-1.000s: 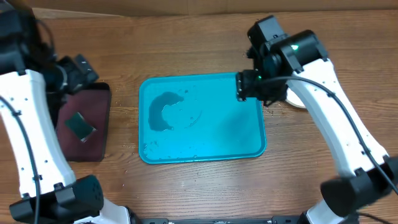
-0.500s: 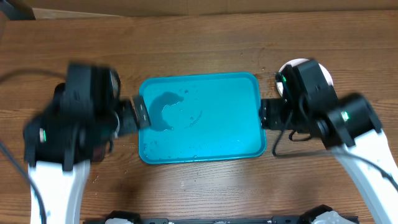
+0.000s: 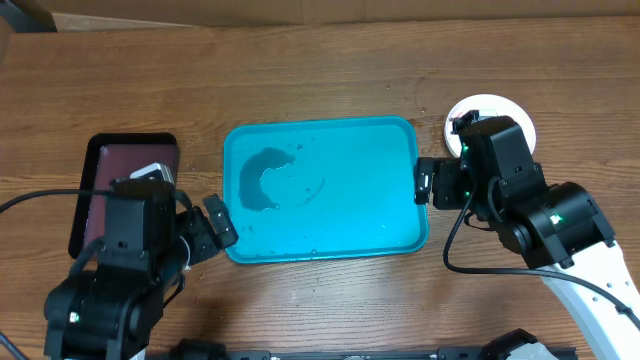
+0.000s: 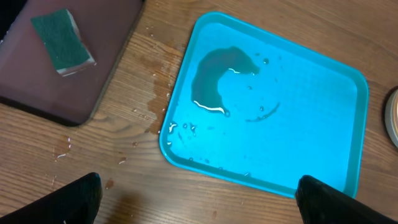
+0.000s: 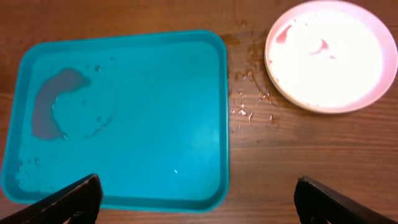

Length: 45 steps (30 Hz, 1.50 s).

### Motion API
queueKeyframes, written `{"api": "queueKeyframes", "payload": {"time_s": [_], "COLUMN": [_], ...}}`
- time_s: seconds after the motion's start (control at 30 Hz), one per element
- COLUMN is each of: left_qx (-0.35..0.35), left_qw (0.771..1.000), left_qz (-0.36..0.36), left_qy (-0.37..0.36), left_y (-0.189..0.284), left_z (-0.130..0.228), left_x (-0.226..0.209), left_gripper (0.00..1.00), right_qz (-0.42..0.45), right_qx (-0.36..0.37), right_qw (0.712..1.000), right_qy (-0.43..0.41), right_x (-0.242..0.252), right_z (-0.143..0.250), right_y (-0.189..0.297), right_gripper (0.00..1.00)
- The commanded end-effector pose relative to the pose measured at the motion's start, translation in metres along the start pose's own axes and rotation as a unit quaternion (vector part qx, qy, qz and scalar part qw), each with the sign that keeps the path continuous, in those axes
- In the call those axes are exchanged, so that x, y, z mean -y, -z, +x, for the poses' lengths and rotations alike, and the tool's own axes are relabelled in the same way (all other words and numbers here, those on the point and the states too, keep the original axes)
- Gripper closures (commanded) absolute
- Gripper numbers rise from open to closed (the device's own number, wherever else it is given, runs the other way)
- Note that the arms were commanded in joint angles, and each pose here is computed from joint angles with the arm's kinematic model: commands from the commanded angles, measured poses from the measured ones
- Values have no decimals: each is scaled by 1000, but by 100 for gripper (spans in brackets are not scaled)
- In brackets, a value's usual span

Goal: Clean dirty plates on tray and stack at the side

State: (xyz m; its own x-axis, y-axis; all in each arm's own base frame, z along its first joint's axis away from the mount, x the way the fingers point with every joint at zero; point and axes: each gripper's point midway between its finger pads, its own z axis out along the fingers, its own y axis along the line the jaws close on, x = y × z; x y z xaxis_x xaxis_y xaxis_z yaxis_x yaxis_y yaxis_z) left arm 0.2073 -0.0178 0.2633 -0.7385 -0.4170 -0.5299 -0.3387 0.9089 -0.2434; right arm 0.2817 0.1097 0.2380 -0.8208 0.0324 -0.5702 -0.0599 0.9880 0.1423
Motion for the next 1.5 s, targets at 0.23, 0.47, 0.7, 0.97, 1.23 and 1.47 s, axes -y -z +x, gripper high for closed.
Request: {"api": "queueKeyframes", "payload": {"time_s": [0.23, 0.47, 0.7, 0.97, 1.23, 1.47], "left_qx": [-17, -36, -63, -97, -137, -172], "left_qw": [1000, 999, 997, 993, 986, 977], "left_qz": [-21, -33, -51, -73, -99, -122], "left_qy": [5, 3, -1, -5, -10, -15], "left_y": [-13, -24, -39, -58, -81, -101], "left_z": [0, 0, 2, 6, 11, 18], "left_x": [-1, 0, 0, 0, -1, -2], "left_gripper": [0, 0, 0, 0, 0, 0], "right_qz": [-9, -6, 4, 6, 21, 20], "right_qx": [46, 30, 26, 113, 140, 160], "right_qw": [999, 1000, 1000, 993, 990, 984], "right_qy": [-4, -2, -1, -14, -25, -70], "right_x": [-6, -4, 1, 5, 24, 53], "right_z": [-22, -13, -9, -39, -27, -14], "right_y": [0, 2, 4, 29, 64, 66], "right_gripper": [0, 0, 0, 0, 0, 0]}}
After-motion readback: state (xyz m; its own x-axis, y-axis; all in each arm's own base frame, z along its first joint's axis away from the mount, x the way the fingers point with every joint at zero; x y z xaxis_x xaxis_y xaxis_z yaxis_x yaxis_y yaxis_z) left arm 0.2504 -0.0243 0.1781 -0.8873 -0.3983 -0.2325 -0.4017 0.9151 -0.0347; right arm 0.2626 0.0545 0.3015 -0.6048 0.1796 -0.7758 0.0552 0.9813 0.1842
